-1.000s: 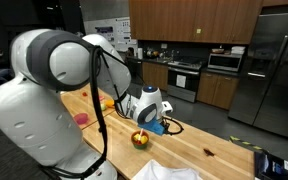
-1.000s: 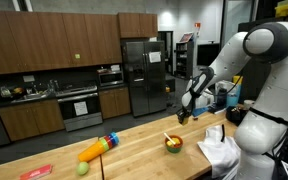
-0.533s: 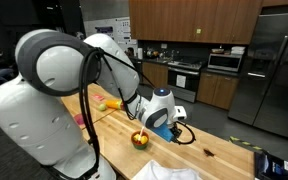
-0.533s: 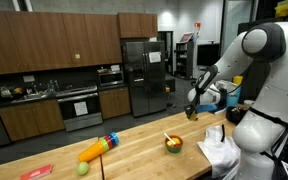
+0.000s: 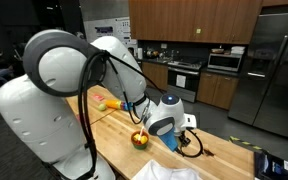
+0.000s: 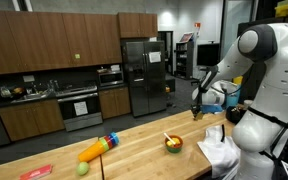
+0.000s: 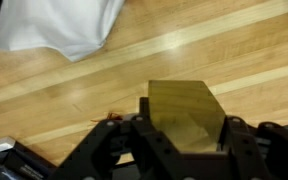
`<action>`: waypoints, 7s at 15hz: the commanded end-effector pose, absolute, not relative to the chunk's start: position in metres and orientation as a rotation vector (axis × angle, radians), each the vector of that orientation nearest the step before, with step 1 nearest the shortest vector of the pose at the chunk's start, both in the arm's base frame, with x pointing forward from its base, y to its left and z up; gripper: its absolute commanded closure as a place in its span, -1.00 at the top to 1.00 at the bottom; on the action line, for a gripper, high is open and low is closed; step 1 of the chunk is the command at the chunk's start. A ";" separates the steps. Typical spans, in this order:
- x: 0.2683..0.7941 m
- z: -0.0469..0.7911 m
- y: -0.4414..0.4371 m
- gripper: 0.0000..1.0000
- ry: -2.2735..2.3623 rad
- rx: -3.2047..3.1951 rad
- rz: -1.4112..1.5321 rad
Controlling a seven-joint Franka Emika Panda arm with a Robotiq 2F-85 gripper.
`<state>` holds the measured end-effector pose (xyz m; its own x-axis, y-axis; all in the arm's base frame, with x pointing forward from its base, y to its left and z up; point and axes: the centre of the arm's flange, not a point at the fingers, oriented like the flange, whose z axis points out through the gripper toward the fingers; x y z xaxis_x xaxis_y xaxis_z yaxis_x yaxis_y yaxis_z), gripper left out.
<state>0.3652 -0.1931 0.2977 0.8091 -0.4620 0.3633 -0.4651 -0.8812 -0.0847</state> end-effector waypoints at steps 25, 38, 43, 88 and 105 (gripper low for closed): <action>0.300 0.286 -0.248 -0.42 -0.869 3.257 0.444; 0.323 0.270 -0.278 -0.42 -0.882 3.252 0.474; 0.330 0.279 -0.279 -0.42 -0.773 3.194 0.461; 0.388 0.178 -0.251 -0.42 -0.158 3.294 0.256; 0.385 0.181 -0.244 0.91 -0.152 3.266 0.208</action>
